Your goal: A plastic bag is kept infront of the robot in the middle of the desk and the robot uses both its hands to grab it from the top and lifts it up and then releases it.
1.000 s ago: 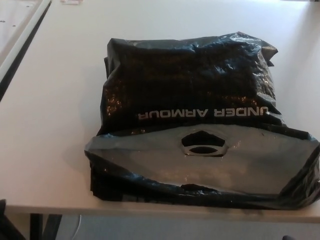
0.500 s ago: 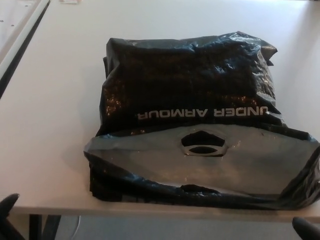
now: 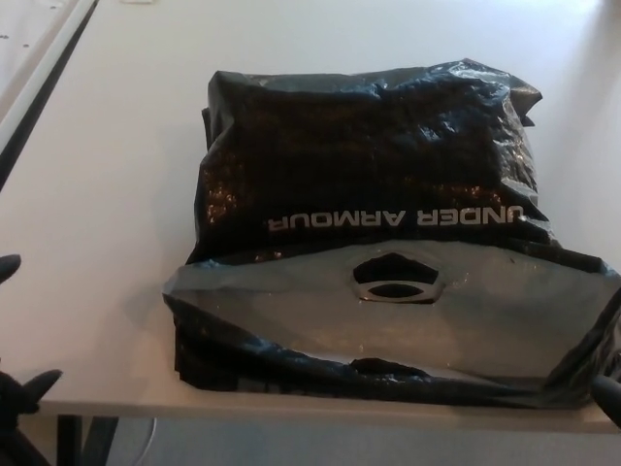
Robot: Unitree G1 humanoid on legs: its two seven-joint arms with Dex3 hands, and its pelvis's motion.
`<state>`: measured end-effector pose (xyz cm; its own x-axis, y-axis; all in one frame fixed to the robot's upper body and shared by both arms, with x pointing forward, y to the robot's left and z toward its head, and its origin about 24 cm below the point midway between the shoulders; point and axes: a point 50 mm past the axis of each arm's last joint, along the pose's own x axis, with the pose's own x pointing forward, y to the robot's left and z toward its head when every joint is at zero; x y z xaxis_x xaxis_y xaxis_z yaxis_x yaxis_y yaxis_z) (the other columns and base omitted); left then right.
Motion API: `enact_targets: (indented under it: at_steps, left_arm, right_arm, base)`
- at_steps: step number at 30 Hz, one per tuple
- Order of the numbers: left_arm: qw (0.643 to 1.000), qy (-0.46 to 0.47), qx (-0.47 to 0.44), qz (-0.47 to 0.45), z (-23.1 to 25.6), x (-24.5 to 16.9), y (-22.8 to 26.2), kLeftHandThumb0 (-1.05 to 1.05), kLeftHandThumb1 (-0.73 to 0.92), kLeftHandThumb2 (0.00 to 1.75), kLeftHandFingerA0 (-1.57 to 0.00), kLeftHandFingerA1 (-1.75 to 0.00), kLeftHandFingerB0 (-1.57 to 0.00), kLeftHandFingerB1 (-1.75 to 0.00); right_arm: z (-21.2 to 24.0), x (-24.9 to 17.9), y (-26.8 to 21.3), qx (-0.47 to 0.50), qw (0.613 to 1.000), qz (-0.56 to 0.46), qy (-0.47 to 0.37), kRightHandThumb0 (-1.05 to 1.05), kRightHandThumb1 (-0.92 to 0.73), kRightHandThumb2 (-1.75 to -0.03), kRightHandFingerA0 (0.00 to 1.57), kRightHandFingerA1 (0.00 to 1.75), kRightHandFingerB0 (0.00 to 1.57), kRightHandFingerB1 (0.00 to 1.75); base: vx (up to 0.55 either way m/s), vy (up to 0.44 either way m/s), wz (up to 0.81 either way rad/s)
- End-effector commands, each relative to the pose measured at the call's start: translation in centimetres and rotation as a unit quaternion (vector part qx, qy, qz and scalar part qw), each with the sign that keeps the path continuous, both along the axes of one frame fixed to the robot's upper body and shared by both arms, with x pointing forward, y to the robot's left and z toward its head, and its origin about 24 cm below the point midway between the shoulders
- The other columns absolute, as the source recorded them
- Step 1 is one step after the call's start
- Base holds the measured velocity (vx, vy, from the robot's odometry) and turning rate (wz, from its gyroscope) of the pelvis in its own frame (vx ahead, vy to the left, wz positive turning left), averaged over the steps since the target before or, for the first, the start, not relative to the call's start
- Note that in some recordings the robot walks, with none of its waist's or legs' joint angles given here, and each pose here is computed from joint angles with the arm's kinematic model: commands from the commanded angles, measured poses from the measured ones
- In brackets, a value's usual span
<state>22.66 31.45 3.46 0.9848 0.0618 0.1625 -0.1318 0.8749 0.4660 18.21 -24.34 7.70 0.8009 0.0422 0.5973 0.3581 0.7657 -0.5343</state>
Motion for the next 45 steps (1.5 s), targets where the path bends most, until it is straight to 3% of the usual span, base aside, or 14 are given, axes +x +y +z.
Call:
enact_targets:
  at_steps: [1, 4, 5, 15, 16, 33, 36, 37, 38, 39, 40, 43, 44, 45]
  left_arm:
    - [0.999, 0.014, 0.03, -0.024, -0.4, 0.7, -0.8, -0.4, 0.35, 0.61, -0.34, -0.76, -0.22, -0.66]
    - [0.999, 0.016, 0.025, -0.026, -0.7, 0.8, -1.1, -0.29, 0.23, 0.74, -0.39, -0.73, -0.2, -0.63]
    - [0.999, 0.018, 0.024, -0.027, -0.8, 0.9, -1.2, -0.38, 0.34, 0.6, -0.37, -0.77, -0.23, -0.67]
    - [0.998, 0.033, -0.012, -0.057, -2.7, 1.2, -4.6, -0.27, 0.23, 0.75, -0.41, -0.73, -0.24, -0.63]
    - [0.997, 0.032, -0.018, -0.066, -2.7, 1.3, -5.1, -0.34, 0.36, 0.51, -0.39, -0.79, -0.26, -0.68]
    - [0.979, 0.085, -0.071, -0.172, -3.4, 1.9, -13.5, -0.38, 0.29, 0.63, -0.48, -0.72, -0.3, -0.65]
    - [0.976, 0.116, -0.095, -0.157, -3.8, 3.2, -14.2, -0.36, 0.32, 0.5, -0.66, -0.76, -0.31, -0.7]
    - [0.976, 0.128, -0.094, -0.151, -4.0, 3.6, -14.4, -0.4, 0.33, 0.5, -0.84, -0.76, -0.47, -0.67]
    - [0.976, 0.131, -0.092, -0.149, -4.1, 3.7, -14.5, -0.4, 0.33, 0.5, -0.84, -0.76, -0.47, -0.67]
    - [0.97, 0.164, -0.106, -0.143, -4.9, 4.4, -14.7, -0.52, 0.39, 0.66, -1.51, -1.24, -1.46, -1.2]
    - [0.967, 0.182, -0.114, -0.134, -5.4, 4.5, -14.7, -0.35, 0.45, 0.96, -1.51, -1.36, -1.53, -1.37]
    - [0.956, 0.228, -0.146, -0.111, -6.9, 4.6, -14.3, -0.31, 0.56, 1.02, -1.51, -1.36, -1.52, -1.36]
    - [0.951, 0.246, -0.158, -0.102, -7.4, 4.6, -14.1, -0.38, 0.5, 0.67, -1.57, -1.24, -1.56, -1.24]
    - [0.949, 0.252, -0.161, -0.099, -7.6, 4.7, -13.9, -0.38, 0.5, 0.67, -1.57, -1.24, -1.56, -1.24]
  right_arm:
    - [-1.1, 1.1, -1.2, 0.035, 0.998, -0.016, 0.042, -0.61, -0.39, -0.7, 0.29, 0.42, 0.1, 0.35]
    - [-1.6, 1.4, -1.3, 0.045, 0.998, -0.021, 0.049, -0.63, -0.4, -0.71, 0.29, 0.43, 0.1, 0.35]
    - [-1.8, 1.4, -1.3, 0.052, 0.997, -0.022, 0.053, -0.62, -0.4, -0.71, 0.29, 0.43, 0.1, 0.35]
    - [-6.5, 1.4, -0.1, 0.14, 0.976, -0.05, 0.161, -0.66, -0.43, -0.75, 0.29, 0.45, 0.07, 0.36]
    - [-6.9, 1.3, 0.1, 0.137, 0.975, -0.052, 0.169, -0.67, -0.44, -0.76, 0.3, 0.46, 0.08, 0.35]
    - [-10.8, 0.5, 1.9, 0.148, 0.955, -0.036, 0.255, -0.66, -0.46, -0.77, 0.31, 0.46, 0.07, 0.34]
    - [-11.2, 0.9, 2.6, 0.148, 0.951, -0.027, 0.271, -0.67, -0.46, -0.77, 0.33, 0.46, 0.07, 0.33]
    - [-11.4, 1.0, 2.9, 0.153, 0.949, -0.026, 0.276, -0.66, -0.46, -0.77, 0.34, 0.47, 0.07, 0.35]
    - [-11.5, 1.0, 2.9, 0.154, 0.948, -0.026, 0.277, -0.66, -0.46, -0.77, 0.34, 0.47, 0.07, 0.35]
    - [-12.3, 0.9, 3.2, 0.161, 0.942, -0.031, 0.292, -0.57, -0.6, -0.58, 0.46, 0.37, 0.16, 0.27]
    - [-12.7, 0.7, 3.3, 0.166, 0.939, -0.031, 0.3, -0.54, -0.64, -0.59, 0.42, 0.36, 0.16, 0.28]
    - [-13.8, -0.1, 3.4, 0.188, 0.927, -0.038, 0.321, -0.53, -0.66, -0.6, 0.43, 0.35, 0.18, 0.29]
    - [-14.2, -0.4, 3.4, 0.194, 0.924, -0.042, 0.327, -0.52, -0.65, -0.59, 0.45, 0.36, 0.21, 0.29]
    - [-14.3, -0.5, 3.4, 0.2, 0.922, -0.043, 0.329, -0.52, -0.65, -0.59, 0.45, 0.36, 0.21, 0.29]
  base:
    - [0.0, 0.0, 0.0]
    - [0.0, 0.0, 0.0]
    - [0.0, 0.0, 0.0]
    - [0.0, 0.0, 0.0]
    - [0.0, 0.0, 0.0]
    - [0.0, 0.0, 0.0]
    - [0.0, 0.0, 0.0]
    - [0.0, 0.0, 0.0]
    - [0.0, 0.0, 0.0]
    - [0.0, 0.0, 0.0]
    - [0.0, 0.0, 0.0]
    - [0.0, 0.0, 0.0]
    - [0.0, 0.0, 0.0]
    - [0.0, 0.0, 0.0]
